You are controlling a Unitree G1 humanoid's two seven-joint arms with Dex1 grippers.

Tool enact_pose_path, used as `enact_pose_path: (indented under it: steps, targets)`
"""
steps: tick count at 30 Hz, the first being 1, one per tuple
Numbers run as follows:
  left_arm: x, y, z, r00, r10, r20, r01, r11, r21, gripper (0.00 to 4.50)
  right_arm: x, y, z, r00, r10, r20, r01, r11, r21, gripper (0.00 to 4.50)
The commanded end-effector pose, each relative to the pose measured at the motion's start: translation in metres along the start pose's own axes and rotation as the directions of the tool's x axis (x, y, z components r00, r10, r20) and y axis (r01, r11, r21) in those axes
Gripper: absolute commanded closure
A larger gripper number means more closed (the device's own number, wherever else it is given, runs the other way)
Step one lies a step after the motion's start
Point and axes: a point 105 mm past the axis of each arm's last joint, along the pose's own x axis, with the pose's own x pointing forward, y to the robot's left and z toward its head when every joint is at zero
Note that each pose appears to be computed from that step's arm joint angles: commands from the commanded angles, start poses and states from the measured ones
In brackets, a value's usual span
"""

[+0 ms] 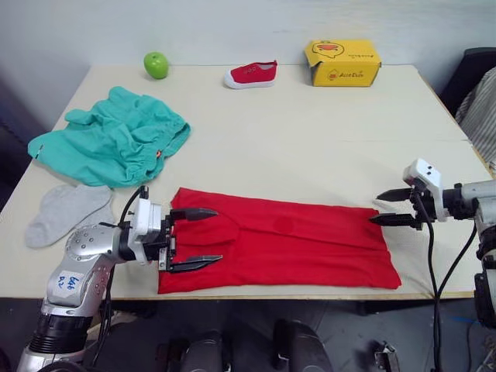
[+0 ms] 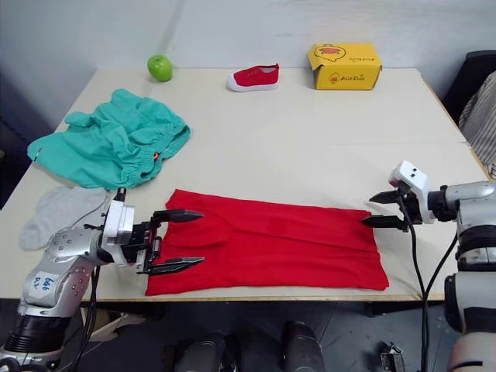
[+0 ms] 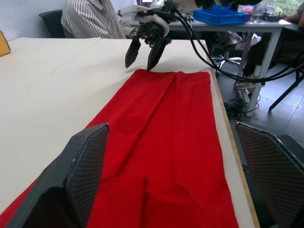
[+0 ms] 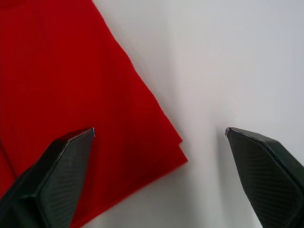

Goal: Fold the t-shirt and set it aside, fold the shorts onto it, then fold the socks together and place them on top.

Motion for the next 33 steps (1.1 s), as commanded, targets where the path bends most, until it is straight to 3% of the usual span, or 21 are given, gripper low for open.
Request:
enact_pose_path:
  steps: [1,10,13,17,23,26,29,33]
  targets:
    - [0.002,-0.006,0.011,0.999,0.0,0.035,-0.001,1.0,0.022,0.0,0.001,0.005,-0.002,0.997,0.063,-0.046,-0.062,0.998,0.013,1.29]
    - [-0.003,-0.007,0.012,0.998,0.062,0.029,-0.063,0.998,0.02,0.0,0.003,0.013,-0.008,0.977,0.141,-0.16,-0.144,0.989,-0.008,4.48]
    - [-0.003,-0.002,0.014,0.991,0.126,0.054,-0.128,0.991,0.028,0.0,-0.002,0.007,0.002,0.981,0.106,-0.161,-0.115,0.992,-0.048,4.48]
    - [-0.009,0.016,0.015,0.953,0.289,0.09,-0.293,0.956,0.033,0.0,-0.003,-0.02,0.031,0.986,-0.129,-0.105,0.107,0.975,-0.195,4.48]
    - [-0.025,0.034,0.012,0.91,0.406,0.085,-0.412,0.908,0.072,0.0,-0.001,-0.057,0.079,0.873,-0.482,0.074,0.479,0.82,-0.315,4.48]
    - [-0.026,0.041,0.013,0.904,0.418,0.091,-0.426,0.901,0.083,0.0,0.005,-0.061,0.082,0.845,-0.527,0.087,0.526,0.794,-0.303,4.48]
    - [-0.026,0.046,0.013,0.909,0.409,0.077,-0.414,0.906,0.09,0.0,0.009,-0.058,0.081,0.864,-0.492,0.108,0.504,0.84,-0.202,4.48]
    - [-0.03,0.059,0.011,0.912,0.409,0.042,-0.41,0.911,0.044,0.0,-0.003,-0.056,0.085,0.873,-0.456,0.175,0.476,0.875,-0.092,3.49]
